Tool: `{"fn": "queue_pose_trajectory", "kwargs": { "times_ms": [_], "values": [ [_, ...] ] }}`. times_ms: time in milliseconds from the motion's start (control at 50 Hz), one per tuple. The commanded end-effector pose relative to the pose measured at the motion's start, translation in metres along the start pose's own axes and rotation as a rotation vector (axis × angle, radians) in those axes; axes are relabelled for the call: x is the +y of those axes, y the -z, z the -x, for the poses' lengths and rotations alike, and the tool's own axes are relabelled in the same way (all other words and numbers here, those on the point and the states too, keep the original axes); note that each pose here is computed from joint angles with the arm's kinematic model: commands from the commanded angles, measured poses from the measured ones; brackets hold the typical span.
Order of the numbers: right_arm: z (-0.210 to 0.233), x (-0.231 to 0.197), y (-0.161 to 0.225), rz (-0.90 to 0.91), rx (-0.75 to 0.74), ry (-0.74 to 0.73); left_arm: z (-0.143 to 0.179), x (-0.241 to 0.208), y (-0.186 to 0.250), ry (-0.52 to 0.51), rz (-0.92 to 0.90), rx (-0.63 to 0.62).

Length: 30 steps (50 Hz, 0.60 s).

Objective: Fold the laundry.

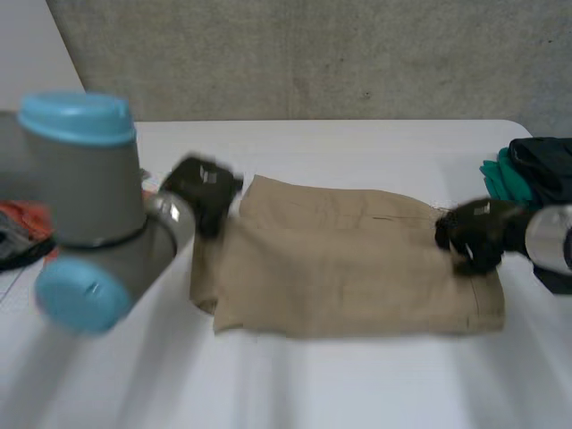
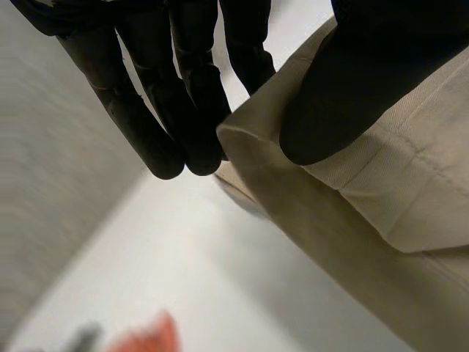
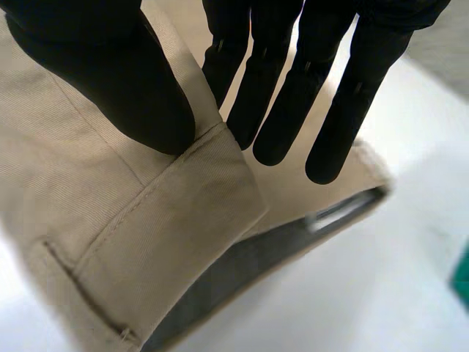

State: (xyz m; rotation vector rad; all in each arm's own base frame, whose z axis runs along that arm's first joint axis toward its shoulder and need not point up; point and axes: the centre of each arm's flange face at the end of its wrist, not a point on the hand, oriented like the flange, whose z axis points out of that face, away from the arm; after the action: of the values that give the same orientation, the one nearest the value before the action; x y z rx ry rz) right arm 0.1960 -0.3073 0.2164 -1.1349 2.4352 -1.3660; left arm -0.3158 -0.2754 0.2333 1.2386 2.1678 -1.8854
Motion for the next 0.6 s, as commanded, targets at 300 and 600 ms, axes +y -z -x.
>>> {"fn": "queue_pose_trajectory", "kwargs": {
  "times_ms": [300, 600],
  "values": [
    [-0.047, -0.018, -0.146, -0.469, 0.533, 0.000, 0.010, 0.010, -0.158, 0.021, -0.326, -0.232],
    [-0.017, -0.030, -0.070, -0.222, 0.327, -0.049, 0.027, -0.020, -0.119, 0.166, -0.360, -0.276]
  ]
}}
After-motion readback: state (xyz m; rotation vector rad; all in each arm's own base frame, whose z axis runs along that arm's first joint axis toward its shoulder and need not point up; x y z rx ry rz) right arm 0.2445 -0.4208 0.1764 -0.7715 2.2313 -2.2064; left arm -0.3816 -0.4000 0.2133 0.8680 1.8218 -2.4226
